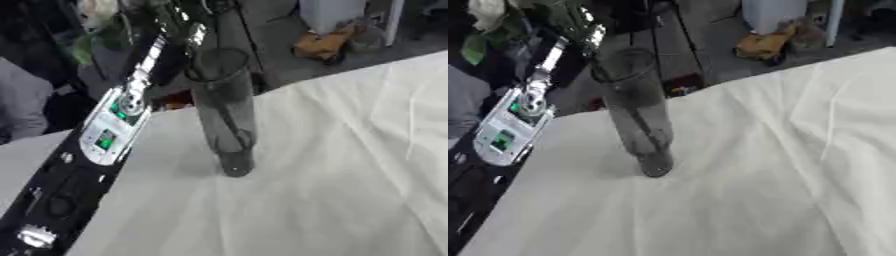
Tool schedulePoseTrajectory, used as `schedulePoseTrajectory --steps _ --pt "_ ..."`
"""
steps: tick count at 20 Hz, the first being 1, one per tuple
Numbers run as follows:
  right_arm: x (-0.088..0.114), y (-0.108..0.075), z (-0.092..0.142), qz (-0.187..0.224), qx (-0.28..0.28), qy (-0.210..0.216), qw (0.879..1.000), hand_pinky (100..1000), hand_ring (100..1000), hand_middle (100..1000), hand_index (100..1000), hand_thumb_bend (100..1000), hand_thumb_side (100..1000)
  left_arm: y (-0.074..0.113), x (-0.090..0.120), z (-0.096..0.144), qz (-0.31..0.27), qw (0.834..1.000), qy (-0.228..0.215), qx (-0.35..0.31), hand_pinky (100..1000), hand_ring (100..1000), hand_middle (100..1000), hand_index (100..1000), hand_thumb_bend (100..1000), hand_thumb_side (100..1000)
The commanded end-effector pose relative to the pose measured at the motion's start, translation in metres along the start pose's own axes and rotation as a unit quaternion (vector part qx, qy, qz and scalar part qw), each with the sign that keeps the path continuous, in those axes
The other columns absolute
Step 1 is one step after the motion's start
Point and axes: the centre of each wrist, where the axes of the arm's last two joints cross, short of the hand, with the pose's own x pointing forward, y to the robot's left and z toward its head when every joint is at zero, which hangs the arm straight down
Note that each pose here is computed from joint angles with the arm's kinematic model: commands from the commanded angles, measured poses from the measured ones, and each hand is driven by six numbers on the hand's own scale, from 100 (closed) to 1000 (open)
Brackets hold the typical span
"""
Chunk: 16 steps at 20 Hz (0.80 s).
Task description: Arrange flowers into the vase.
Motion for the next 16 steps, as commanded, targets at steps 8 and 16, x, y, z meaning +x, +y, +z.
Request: schedulePoseTrajectory --steps 8,16 --pt "0.0038 -0.0055 -0.0058 0.006 -0.005 -0.012 1.000 828 1000 782 801 100 1000 0.0230 0.0013 -0.0031 -0.044 0.998 0.001 -0.043 486 794 868 869 177 1000" --pt "0.0036 -0.0057 -0.0054 0.005 -0.008 -0.011 1.000 826 1000 779 801 100 1000 0.0223 0.0010 -0.0025 -0.079 0.991 0.004 -0.110 542 823 895 936 282 1000"
